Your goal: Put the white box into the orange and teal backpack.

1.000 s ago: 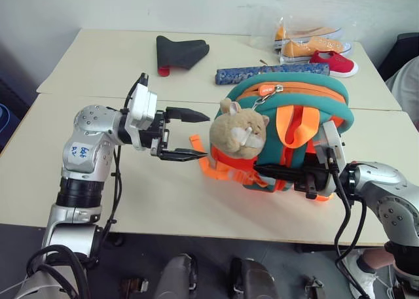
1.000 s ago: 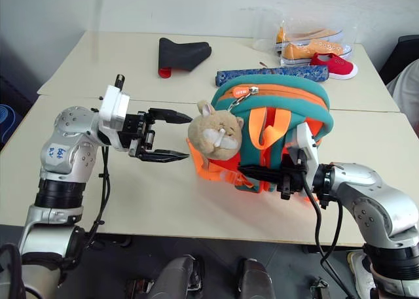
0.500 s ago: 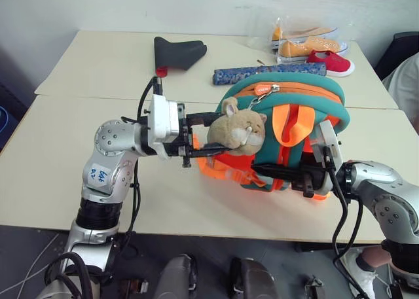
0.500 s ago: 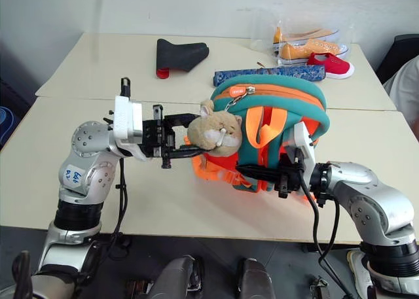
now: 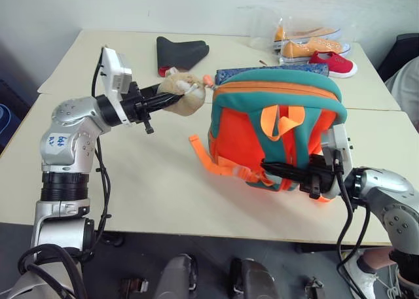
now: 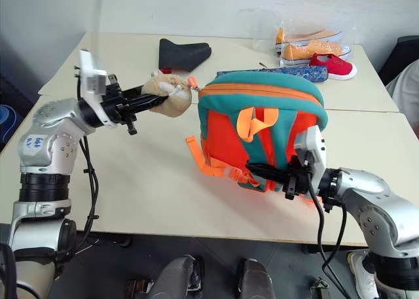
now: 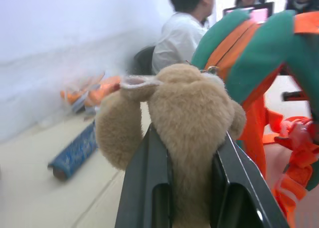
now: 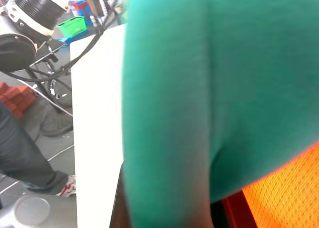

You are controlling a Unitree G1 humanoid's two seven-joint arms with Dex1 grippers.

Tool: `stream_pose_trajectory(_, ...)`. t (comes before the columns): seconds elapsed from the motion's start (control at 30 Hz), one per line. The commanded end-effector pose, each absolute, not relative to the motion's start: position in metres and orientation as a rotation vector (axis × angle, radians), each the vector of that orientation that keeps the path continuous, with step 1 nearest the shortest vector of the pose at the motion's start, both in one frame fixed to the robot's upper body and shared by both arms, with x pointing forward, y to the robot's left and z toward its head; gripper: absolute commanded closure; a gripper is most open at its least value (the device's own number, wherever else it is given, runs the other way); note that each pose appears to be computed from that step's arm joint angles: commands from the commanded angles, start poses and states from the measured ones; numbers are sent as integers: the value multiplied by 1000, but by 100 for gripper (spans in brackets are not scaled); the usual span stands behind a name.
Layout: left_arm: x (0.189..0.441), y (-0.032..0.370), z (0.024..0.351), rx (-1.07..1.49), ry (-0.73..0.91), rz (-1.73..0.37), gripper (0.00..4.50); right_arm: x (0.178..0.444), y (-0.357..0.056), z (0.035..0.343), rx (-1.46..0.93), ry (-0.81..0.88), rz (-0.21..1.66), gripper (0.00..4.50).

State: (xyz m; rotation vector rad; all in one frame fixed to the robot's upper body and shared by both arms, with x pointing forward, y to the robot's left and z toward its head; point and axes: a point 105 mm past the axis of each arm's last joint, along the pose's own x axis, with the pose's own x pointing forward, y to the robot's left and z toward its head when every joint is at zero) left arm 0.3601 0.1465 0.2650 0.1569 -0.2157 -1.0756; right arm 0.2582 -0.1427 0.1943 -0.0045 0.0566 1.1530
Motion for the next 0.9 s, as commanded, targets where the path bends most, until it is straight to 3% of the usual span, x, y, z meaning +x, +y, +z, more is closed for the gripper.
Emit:
stream_pose_trajectory(0.03,378,167,229,217,-48,-940,399,254,-153,200,-15,26,1106,450)
stream_pose_trajectory(0.2,364,135,168,338,59,-1076,399,252,-154,195,8,26,1091,450)
stream_pose_trajectory(0.4,355,116,150,231,23,-1105,399,257,-161,183,39,-16,1042,450)
stream_pose_trajectory(0.43,354,119,146,232,34,-1096,400,261,-164,181,36,-38,1013,419)
stream_pose_trajectory(0.5,353,127,146,246,21,-1076,337,262,-166,178,8,-58,1010,370)
stream_pose_trajectory(0.63,347,161,170,212,-65,-1020,211,259,-180,178,-85,-121,961,230)
stream_pose_trajectory(0.83,291,204,154,299,51,-1125,26,246,-234,158,-369,-10,913,29)
stream_pose_trajectory(0.9,280,216,151,322,67,-1091,3,246,-254,158,-440,-13,880,4)
